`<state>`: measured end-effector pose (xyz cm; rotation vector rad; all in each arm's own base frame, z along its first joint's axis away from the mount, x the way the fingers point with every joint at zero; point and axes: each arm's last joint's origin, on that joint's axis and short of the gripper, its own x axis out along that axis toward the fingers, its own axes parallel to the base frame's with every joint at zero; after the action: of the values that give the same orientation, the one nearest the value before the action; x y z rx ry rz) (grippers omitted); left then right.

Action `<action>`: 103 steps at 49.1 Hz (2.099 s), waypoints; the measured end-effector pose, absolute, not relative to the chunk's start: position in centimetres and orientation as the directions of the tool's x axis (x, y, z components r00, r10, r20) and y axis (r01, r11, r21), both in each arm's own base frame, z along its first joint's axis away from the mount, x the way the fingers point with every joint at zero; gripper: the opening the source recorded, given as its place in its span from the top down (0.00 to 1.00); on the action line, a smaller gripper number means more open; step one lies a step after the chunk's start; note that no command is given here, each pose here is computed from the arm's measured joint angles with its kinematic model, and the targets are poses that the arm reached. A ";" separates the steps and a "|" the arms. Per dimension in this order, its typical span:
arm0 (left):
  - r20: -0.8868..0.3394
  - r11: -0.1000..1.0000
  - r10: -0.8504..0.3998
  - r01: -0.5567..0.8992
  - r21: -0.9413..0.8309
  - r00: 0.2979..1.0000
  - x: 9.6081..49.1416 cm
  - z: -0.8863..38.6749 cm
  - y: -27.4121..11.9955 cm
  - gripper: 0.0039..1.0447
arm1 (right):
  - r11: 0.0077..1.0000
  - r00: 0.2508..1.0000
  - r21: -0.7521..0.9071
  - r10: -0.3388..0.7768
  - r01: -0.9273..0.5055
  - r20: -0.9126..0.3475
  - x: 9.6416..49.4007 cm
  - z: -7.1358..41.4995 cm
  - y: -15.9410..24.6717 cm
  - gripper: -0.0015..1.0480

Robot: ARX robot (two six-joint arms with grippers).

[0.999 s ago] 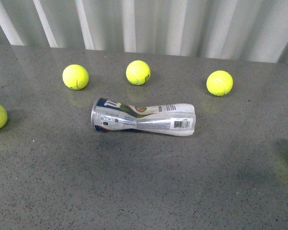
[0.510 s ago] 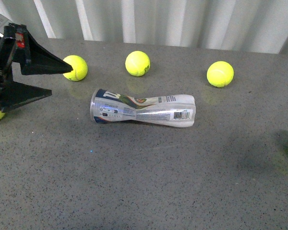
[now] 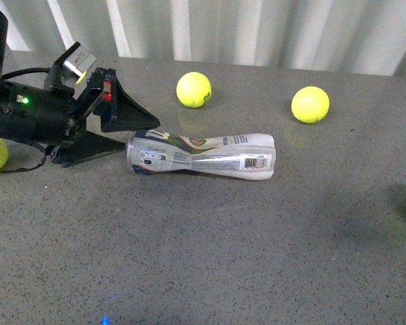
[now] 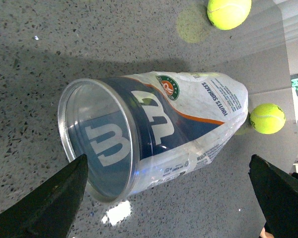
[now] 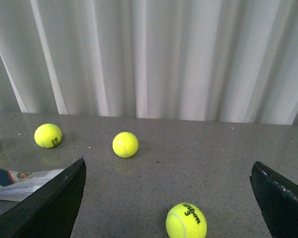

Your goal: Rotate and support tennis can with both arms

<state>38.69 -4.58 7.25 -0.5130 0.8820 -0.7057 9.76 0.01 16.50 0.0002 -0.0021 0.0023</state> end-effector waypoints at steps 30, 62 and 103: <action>-0.486 0.580 -0.805 0.282 -0.764 0.339 36.3 6.5 -10.5 0.72 | 1.000 1.000 0.000 0.002 -0.002 0.002 9.8 16.5 0.0 0.07; -0.847 0.671 -0.400 0.742 -0.011 0.350 35.2 32.4 -14.6 0.97 | 1.000 1.000 0.000 0.002 -0.002 0.001 9.8 16.5 0.0 0.07; -0.972 0.093 0.209 0.987 0.129 0.107 36.2 22.5 -22.2 0.97 | 1.000 1.000 0.000 0.003 -0.003 0.002 9.8 16.5 0.0 0.07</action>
<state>36.21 -22.16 22.51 1.3301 1.3141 -0.9394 9.76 0.01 16.50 0.0002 -0.0017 0.0027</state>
